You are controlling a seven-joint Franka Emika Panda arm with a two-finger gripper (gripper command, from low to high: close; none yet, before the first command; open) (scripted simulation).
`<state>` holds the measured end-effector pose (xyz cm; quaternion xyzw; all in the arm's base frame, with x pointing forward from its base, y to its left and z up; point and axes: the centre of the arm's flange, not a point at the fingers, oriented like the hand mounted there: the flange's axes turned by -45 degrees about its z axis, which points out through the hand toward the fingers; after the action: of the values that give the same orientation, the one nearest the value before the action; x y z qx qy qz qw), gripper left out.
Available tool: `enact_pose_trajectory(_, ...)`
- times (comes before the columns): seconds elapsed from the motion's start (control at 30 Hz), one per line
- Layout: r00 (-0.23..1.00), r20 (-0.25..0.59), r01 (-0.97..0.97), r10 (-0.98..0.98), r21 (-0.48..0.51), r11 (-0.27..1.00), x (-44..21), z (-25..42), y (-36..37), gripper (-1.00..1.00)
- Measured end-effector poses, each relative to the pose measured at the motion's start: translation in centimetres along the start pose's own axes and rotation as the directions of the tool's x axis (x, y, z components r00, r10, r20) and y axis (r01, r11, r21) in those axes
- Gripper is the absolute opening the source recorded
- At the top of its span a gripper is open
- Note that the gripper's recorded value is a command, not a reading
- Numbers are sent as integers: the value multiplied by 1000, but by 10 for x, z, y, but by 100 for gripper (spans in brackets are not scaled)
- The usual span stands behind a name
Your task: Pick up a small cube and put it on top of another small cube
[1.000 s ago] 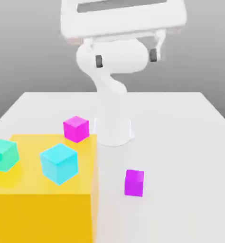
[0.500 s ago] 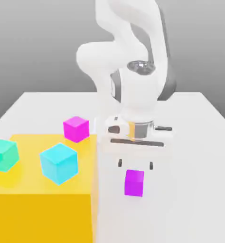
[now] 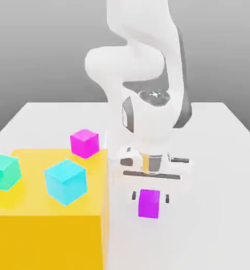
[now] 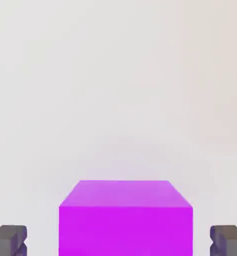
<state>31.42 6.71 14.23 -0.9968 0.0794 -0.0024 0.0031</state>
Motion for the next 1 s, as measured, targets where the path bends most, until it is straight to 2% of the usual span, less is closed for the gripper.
enact_pose_trajectory(0.07,1000,3,-2,2,-4,1000,-4,8,1,0)
enact_pose_trajectory(0.1,1000,4,-2,2,-5,1000,-5,10,1,-100)
enact_pose_trajectory(0.33,1000,2,-2,2,-4,1000,-4,10,1,-100)
enact_pose_trajectory(1.0,1000,6,3,-3,-5,1000,-6,-56,-4,-100)
